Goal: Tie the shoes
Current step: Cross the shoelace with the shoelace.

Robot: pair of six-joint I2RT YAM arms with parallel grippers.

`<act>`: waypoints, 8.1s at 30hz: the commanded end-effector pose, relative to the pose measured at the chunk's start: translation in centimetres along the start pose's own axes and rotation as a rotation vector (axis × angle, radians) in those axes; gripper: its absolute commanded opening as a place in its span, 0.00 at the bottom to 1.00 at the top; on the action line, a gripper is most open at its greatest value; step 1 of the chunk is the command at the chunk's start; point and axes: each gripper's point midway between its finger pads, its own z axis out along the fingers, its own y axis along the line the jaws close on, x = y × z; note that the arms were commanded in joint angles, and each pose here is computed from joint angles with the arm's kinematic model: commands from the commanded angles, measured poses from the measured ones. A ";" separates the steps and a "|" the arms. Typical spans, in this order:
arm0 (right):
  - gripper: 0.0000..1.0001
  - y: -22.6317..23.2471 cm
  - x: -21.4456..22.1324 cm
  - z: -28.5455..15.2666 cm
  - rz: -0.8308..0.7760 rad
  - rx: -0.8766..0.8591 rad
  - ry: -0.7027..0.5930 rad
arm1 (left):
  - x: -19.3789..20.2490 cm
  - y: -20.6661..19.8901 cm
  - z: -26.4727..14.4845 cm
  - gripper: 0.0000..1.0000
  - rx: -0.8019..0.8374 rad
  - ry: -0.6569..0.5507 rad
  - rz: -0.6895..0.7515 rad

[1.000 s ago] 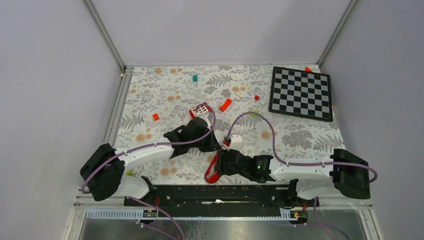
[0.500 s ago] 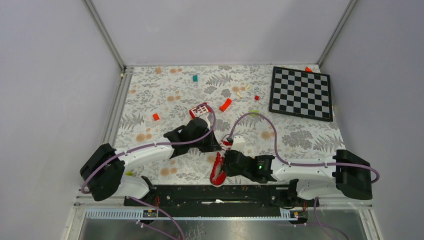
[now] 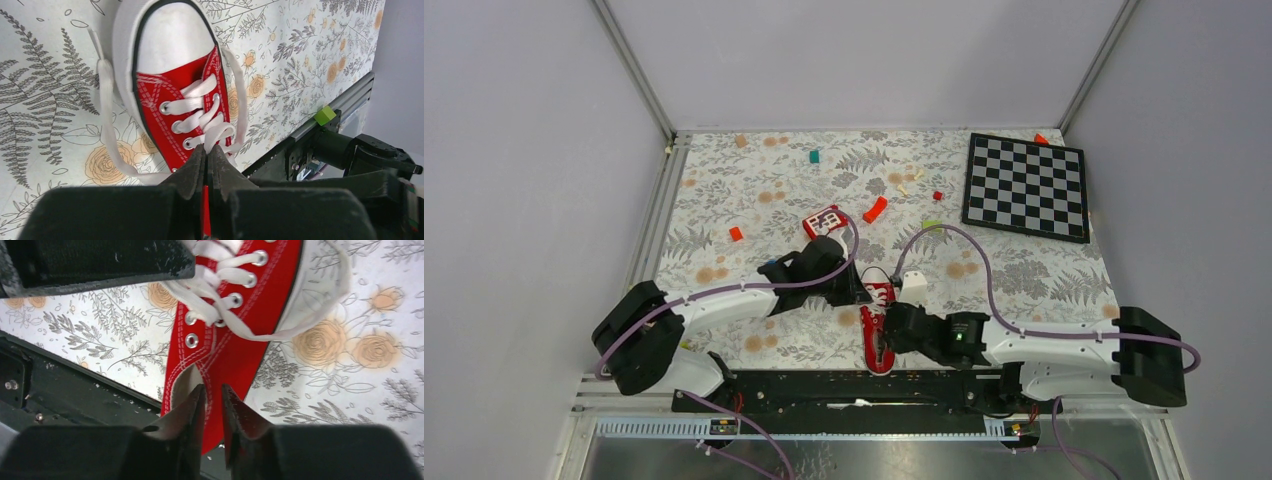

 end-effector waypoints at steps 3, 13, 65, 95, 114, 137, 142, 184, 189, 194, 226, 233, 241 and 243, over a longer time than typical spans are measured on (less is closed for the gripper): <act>0.43 -1.0 -3.5 -1.9 -0.063 0.019 -0.146 | -2.0 -3.2 0.0 0.00 0.065 -0.048 -0.036; 0.14 2.2 -6.8 -1.9 -0.169 -0.034 -0.236 | -2.0 -3.7 -0.3 0.00 -0.016 -0.038 -0.077; 0.00 0.3 -7.1 1.2 -0.149 -0.011 -0.240 | -1.8 -3.7 -0.2 0.05 -0.004 -0.038 -0.041; 0.00 -1.7 -6.5 0.6 -0.063 0.012 -0.276 | -1.6 -3.2 0.0 0.00 0.059 -0.039 -0.050; 0.00 -2.9 -7.1 0.7 -0.031 0.070 -0.321 | -1.0 -3.5 -0.5 0.00 0.118 0.021 -0.006; 0.00 -3.3 -5.2 3.2 -0.031 0.102 -0.276 | 0.5 -3.5 0.5 0.00 0.240 0.196 -0.025; 0.00 -3.2 -4.3 3.8 -0.045 0.093 -0.243 | 0.4 -2.5 0.8 0.00 0.224 0.186 -0.041; 0.28 2.0 -7.1 0.6 -0.067 -0.153 -0.255 | 0.0 -1.9 1.2 0.00 0.231 0.189 -0.058; 0.29 1.7 -7.0 1.1 -0.088 -0.127 -0.251 | 0.0 -2.0 1.2 0.00 0.232 0.190 -0.059; 0.32 1.1 -6.7 1.5 -0.099 -0.093 -0.238 | 0.0 -1.9 1.1 0.00 0.231 0.190 -0.059; 0.21 -0.6 -5.9 3.2 -0.112 -0.029 -0.214 | -0.1 -2.3 1.1 0.00 0.242 0.197 -0.057; 0.00 -0.2 -6.5 2.5 -0.104 -0.055 -0.233 | 0.0 -2.2 1.1 0.00 0.239 0.197 -0.055; 0.00 0.3 -8.0 0.2 -0.096 -0.094 -0.272 | 0.1 -1.8 1.4 0.00 0.227 0.199 -0.056; 0.00 0.4 -7.8 0.1 -0.096 -0.102 -0.264 | 0.1 -1.8 1.4 0.00 0.227 0.198 -0.056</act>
